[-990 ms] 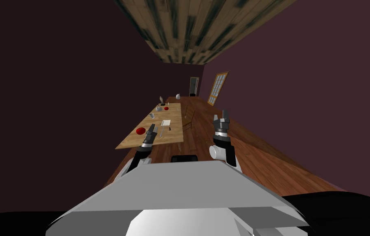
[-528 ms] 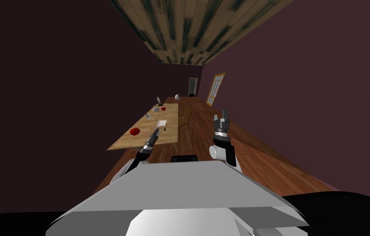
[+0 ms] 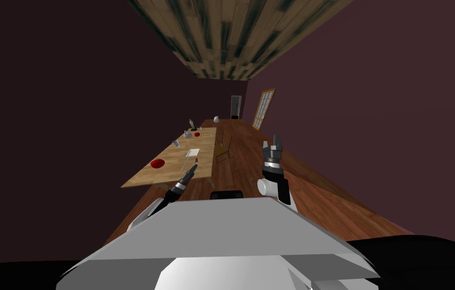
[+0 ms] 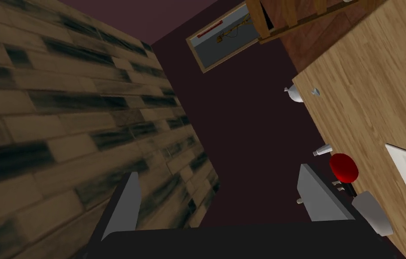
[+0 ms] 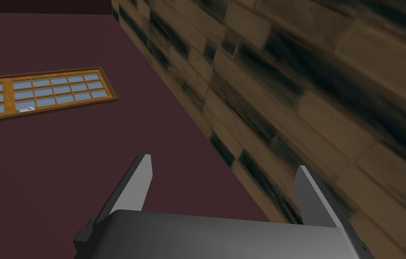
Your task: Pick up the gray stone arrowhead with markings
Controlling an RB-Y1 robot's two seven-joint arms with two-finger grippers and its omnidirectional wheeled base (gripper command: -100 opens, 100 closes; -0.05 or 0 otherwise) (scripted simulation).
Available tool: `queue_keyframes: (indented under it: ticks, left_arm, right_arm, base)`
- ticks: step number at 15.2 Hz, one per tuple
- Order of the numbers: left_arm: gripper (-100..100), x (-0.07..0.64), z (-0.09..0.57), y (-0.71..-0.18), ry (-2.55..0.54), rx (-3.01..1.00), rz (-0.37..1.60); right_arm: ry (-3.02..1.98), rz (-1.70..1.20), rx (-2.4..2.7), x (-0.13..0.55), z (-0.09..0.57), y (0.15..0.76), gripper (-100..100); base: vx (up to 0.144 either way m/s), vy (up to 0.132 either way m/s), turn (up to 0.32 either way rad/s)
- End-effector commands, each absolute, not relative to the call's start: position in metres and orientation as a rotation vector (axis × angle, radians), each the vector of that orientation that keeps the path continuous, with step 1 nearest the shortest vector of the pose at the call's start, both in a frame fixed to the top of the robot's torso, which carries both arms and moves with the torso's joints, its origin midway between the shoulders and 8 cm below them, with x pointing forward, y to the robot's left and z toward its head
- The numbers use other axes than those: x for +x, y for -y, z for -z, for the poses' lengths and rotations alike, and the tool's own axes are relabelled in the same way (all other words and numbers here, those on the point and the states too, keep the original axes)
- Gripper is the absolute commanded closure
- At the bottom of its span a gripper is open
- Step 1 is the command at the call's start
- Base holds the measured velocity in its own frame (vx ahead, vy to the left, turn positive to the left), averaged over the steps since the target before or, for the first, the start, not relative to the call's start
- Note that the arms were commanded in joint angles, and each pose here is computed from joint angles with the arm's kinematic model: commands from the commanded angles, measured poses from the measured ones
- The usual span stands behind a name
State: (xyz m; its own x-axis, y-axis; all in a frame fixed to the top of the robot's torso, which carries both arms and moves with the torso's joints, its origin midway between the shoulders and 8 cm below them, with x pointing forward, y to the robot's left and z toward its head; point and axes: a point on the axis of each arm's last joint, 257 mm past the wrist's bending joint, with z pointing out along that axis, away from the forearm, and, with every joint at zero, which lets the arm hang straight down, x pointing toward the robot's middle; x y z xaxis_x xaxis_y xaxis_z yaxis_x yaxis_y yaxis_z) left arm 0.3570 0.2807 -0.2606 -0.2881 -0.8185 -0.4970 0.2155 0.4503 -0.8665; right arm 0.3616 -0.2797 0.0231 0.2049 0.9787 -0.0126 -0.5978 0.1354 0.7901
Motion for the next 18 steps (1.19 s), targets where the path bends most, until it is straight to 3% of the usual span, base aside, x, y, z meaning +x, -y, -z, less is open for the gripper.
queue_keyframes:
  ticks: [1, 12, 18]
  left_arm:
    - [-100, 0.35, 0.283, -0.288, -1.618, -0.532, 1.089]
    - [-100, 0.305, 0.374, -0.346, -1.923, -0.516, 0.927]
    - [-100, 0.259, 0.424, -0.403, -2.131, -0.505, 0.78]
  right_arm:
    - [-0.628, -1.257, 0.753, 0.362, -0.023, 0.28, 0]
    - [-0.628, -1.257, 0.753, 0.362, -0.023, 0.28, 0]
    - [-0.628, -1.257, 0.753, 0.362, -0.023, 0.28, 0]
  base:
    - [0.049, -0.132, -0.016]
    - [0.087, -0.126, -0.012]
    - [0.194, -0.089, -0.015]
